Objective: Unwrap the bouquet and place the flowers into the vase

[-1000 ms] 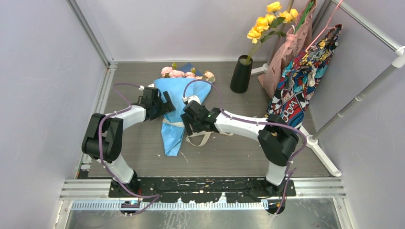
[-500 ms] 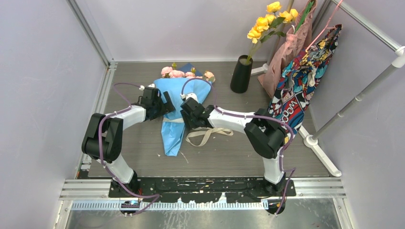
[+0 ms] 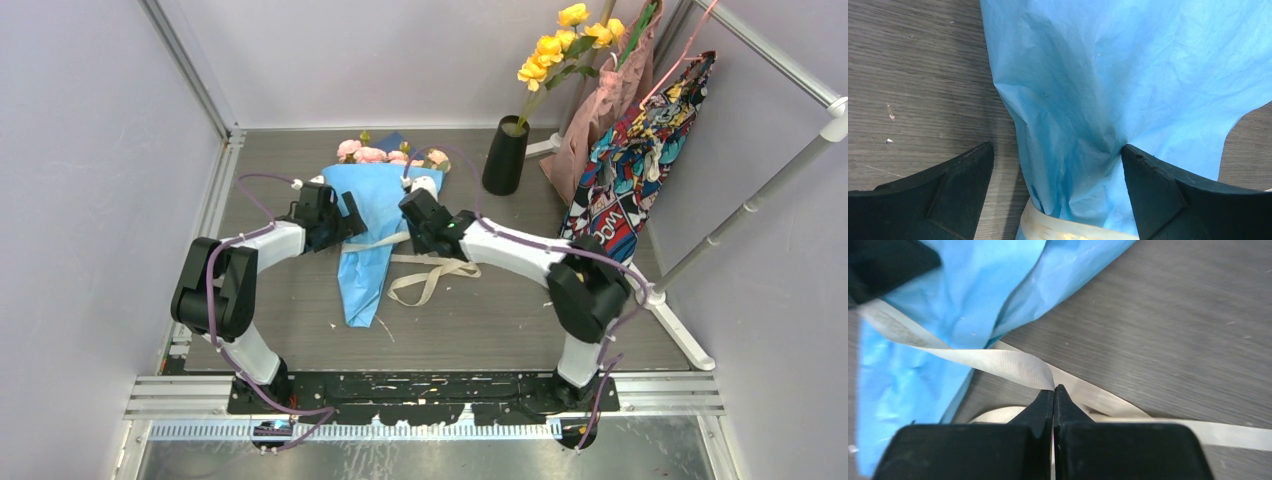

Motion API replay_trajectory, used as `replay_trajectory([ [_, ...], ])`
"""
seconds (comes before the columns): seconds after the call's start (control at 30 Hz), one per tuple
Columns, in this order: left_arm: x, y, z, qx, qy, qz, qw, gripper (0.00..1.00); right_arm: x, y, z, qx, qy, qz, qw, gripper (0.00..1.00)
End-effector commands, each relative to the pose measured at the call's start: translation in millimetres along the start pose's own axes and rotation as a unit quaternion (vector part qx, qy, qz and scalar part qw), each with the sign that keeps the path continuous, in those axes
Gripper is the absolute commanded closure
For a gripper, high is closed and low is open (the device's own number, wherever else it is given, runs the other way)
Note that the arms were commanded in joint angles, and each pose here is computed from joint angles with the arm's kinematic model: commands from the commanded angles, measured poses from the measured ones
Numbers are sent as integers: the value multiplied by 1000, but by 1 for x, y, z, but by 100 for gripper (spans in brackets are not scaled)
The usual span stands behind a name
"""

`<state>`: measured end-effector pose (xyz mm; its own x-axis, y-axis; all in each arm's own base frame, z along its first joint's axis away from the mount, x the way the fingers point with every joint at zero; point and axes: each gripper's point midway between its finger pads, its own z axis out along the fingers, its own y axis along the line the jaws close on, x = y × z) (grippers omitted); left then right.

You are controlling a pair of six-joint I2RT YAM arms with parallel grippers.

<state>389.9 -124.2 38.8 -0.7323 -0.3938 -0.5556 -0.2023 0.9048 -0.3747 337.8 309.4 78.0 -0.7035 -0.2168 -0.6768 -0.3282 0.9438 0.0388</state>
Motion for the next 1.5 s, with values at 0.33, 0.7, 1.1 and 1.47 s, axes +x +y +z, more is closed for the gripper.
replay_trajectory([
  [0.33, 25, 14, 0, -12, 41, 2, 999, 0, -89, -66, -74, 37, -130, 67, 989, 29],
  [0.7, 25, 13, -2, -7, 42, 5, 999, 0, -24, -24, -17, -5, -21, 49, 999, 12],
  [1.1, 25, 9, -5, 1, 44, 5, 999, 0, 19, -5, 38, -22, 31, 30, 999, 14],
  [1.47, 22, 12, -8, -6, 39, 11, 999, 0, 30, -9, 46, -25, 47, 40, 998, 74],
])
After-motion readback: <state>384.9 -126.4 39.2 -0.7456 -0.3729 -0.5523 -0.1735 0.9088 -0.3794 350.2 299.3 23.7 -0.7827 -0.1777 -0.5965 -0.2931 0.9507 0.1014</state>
